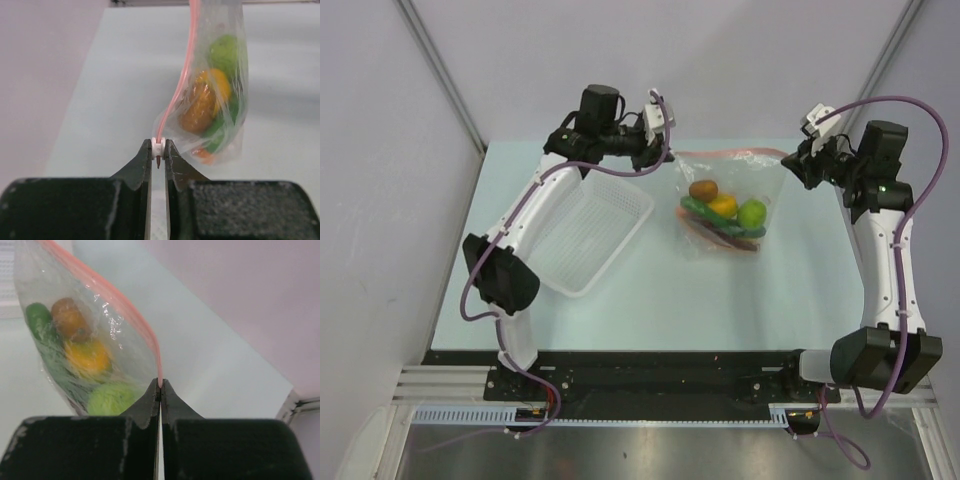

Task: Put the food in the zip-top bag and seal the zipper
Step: Place the zipper food storage bag at the center of the board.

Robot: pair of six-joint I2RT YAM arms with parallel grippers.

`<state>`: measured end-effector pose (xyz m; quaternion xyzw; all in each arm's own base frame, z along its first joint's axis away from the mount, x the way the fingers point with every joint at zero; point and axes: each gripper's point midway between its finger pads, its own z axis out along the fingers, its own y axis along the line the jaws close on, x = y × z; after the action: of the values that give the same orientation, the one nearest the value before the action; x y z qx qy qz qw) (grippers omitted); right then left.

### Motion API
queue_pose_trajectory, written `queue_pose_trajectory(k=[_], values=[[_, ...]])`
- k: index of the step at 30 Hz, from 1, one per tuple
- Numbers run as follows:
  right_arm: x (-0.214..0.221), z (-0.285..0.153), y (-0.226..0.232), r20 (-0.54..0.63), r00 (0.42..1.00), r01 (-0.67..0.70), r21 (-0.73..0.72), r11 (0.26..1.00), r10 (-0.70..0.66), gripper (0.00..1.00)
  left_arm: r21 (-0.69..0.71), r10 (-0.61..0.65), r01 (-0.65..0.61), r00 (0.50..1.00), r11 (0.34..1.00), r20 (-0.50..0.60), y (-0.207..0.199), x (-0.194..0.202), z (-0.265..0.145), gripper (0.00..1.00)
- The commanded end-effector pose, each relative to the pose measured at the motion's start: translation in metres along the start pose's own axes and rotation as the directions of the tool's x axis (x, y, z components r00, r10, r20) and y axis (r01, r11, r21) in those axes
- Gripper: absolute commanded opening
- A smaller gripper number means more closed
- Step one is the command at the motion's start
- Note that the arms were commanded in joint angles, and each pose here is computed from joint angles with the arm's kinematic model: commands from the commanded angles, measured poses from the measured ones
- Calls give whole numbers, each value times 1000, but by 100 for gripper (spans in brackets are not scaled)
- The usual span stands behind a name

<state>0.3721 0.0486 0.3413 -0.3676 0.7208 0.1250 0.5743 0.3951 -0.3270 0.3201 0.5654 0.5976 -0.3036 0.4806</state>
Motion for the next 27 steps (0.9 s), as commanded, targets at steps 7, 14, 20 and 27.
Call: queue_pose_trajectory(k=[7,14,20,27], values=[[-8,18,-12,71,986,156,-48,987,-152,0,-63,85,-78,989,995,121,36,-46,3,0],[111,15,106,-217,975,-39,-404,914,-54,0,257,50,-23,994,966,-98,-76,61,25,2],[177,4,153,-381,924,-157,-481,863,-44,0,309,-1,61,981,949,-192,-144,135,24,5],[198,-24,170,-411,906,-126,-497,859,-105,49,312,-41,120,968,943,-249,-178,161,17,38]])
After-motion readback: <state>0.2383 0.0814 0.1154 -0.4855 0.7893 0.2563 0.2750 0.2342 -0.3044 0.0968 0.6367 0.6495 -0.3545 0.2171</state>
